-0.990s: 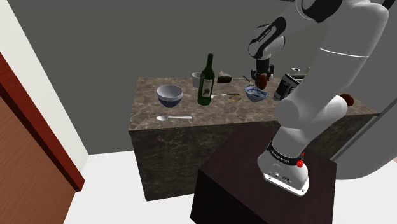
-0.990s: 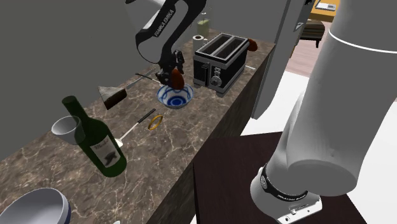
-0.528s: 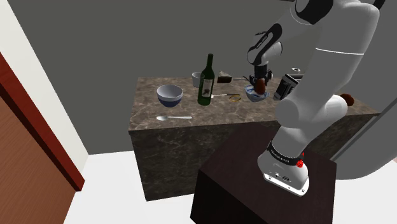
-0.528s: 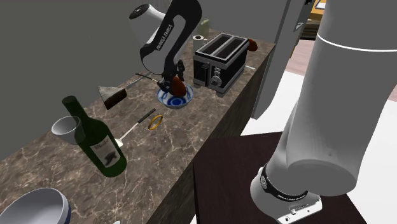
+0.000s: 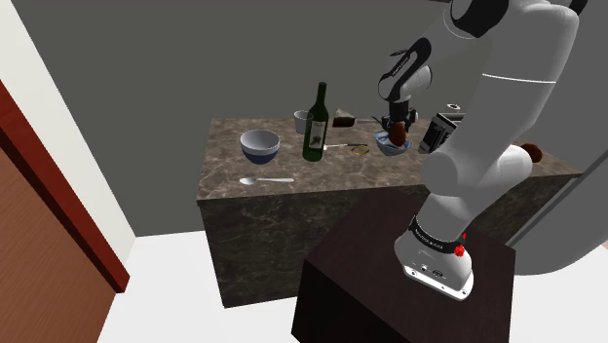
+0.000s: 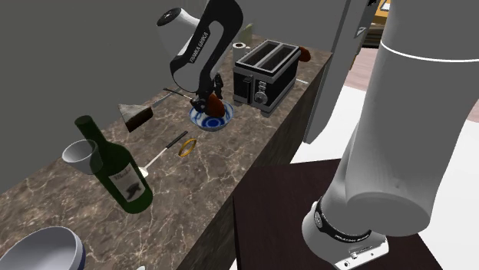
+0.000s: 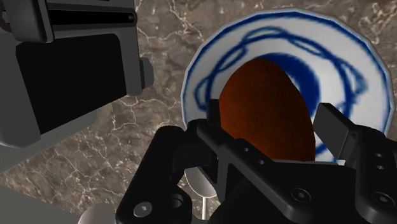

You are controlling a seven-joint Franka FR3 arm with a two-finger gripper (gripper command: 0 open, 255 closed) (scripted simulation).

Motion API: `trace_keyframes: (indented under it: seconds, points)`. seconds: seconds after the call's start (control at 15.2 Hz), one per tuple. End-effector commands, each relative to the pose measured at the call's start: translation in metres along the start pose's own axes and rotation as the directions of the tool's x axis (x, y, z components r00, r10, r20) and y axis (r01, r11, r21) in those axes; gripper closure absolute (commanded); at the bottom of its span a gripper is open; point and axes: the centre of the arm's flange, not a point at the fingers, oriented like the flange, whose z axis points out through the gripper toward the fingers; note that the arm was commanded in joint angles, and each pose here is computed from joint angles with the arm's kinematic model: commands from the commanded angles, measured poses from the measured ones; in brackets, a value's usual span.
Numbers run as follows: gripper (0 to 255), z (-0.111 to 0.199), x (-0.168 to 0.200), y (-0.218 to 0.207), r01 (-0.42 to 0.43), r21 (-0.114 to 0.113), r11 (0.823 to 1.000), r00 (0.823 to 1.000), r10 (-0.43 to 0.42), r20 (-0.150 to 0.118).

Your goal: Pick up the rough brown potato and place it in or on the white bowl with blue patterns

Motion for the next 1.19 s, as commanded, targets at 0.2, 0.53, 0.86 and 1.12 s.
trace_keyframes:
  seconds: [0.2,0.53,0.86,1.12]
  points:
    - [0,0.000,0.000,0.000,0.000,0.000,1.000,1.000,0.000,0.000]
    - [0,-0.040,0.000,0.000,0.000,0.000,1.000,1.000,0.000,0.000]
    - [0,-0.050,0.000,0.000,0.000,0.000,1.000,1.000,0.000,0.000]
    - [0,-0.050,0.000,0.000,0.000,0.000,1.000,1.000,0.000,0.000]
